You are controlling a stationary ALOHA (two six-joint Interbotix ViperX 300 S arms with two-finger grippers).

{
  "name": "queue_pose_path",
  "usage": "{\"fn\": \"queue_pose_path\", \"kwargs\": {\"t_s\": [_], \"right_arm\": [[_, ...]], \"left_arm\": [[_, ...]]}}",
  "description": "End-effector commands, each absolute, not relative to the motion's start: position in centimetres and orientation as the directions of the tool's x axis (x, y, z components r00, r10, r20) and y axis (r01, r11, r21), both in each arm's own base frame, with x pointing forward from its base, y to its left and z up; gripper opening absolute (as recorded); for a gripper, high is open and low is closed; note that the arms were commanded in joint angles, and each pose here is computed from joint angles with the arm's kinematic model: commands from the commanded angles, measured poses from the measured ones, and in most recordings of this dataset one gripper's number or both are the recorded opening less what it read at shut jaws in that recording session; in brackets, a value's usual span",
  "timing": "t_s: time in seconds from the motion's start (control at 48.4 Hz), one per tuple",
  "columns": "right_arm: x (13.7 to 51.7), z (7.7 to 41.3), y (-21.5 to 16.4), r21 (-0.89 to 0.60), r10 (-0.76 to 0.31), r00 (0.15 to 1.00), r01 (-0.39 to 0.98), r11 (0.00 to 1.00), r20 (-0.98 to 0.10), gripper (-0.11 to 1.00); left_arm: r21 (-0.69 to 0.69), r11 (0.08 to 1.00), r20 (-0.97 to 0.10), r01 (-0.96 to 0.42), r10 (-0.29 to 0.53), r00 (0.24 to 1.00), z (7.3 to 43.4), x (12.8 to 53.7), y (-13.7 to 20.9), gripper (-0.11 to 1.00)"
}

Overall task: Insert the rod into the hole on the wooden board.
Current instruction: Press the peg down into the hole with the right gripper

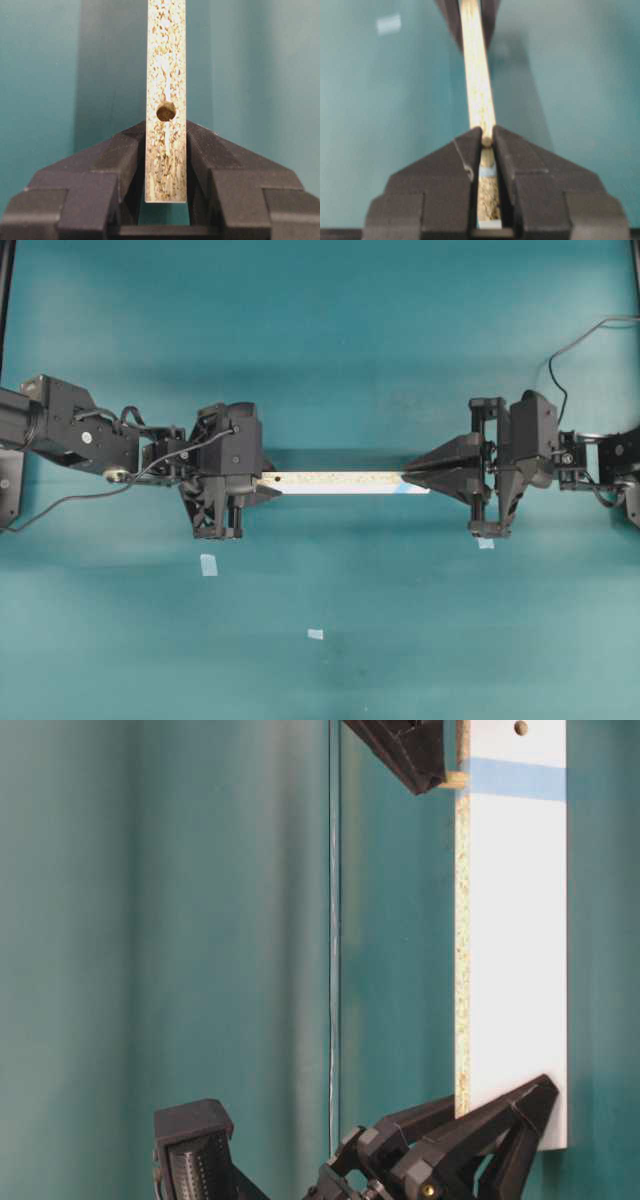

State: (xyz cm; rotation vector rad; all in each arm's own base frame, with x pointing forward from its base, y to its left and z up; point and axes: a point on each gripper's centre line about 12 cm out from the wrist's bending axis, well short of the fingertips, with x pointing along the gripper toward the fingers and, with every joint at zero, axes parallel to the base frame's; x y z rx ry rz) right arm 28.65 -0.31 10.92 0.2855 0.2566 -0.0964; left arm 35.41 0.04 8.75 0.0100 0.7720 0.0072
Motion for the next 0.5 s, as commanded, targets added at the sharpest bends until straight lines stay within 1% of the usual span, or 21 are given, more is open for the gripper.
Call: {"fn": "queue_pose_path", "kwargs": {"t_s": [0.0,0.289,0.476], "right_arm": [[28.7,11.4,-0.3,0.27,-0.058,0.967,0.127,0.955,-0.249,0.09],[28.7,11.1,-0.2,0.268,-0.055,0.959,0.133,0.954,-0.278,0.09],[28.5,10.4,0.0,0.263,-0.045,0.937,0.143,0.954,-0.347,0.09]], "left_arm": [[0.011,1.0,-0.677,-0.003,0.01,0.736,9.6,36.0,0.0,0.32],[0.011,1.0,-0.679,-0.003,0.009,0.734,9.7,36.0,0.0,0.32],[0.011,1.0,-0.677,-0.003,0.009,0.736,9.8,36.2,0.0,0.32]]}}
